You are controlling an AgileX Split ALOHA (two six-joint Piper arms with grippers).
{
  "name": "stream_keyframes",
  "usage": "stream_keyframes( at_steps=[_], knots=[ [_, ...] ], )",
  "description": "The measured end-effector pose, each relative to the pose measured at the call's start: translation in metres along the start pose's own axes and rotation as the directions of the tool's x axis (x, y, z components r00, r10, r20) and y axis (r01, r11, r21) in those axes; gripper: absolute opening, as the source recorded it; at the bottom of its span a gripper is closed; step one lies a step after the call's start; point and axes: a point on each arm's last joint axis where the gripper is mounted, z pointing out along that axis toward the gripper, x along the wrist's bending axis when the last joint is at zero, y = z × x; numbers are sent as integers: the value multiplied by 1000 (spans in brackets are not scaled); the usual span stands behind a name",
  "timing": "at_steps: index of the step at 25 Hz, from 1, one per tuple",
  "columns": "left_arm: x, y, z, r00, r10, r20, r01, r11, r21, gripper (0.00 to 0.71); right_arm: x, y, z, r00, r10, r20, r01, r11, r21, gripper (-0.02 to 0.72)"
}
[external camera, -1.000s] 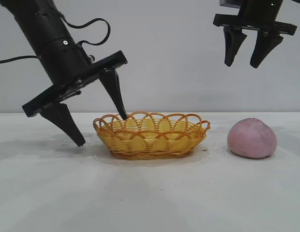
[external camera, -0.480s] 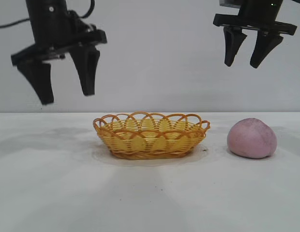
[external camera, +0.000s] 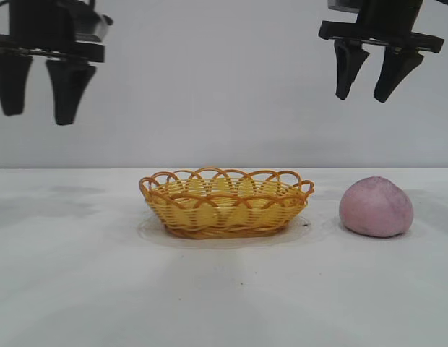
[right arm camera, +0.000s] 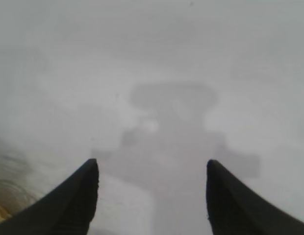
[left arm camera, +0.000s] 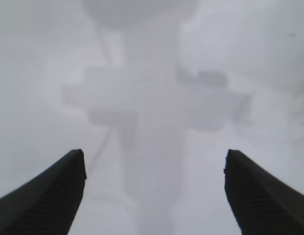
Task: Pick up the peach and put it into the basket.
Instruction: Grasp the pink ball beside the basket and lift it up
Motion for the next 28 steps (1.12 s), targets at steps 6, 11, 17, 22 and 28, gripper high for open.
stream_keyframes(
  at_steps=[6,11,17,22,28],
  knots=[
    [50,-11,-13,995,-101,-11,100,995,-25,519,0,-1,0,1000,0,-2,0,1000,13,412],
    [79,-28,-45,987,-162,-5,161,983,-87,519,0,-1,0,1000,0,-2,0,1000,15,412],
    [75,-75,-79,985,-172,-2,171,980,-99,519,0,-1,0,1000,0,-2,0,1000,15,412],
    [59,-125,-106,983,-183,36,186,975,-121,519,0,-1,0,1000,-4,3,4,1000,16,412],
    [40,-195,-118,982,-185,40,189,974,-122,519,0,-2,0,1000,-4,3,4,1000,20,412]
  ],
)
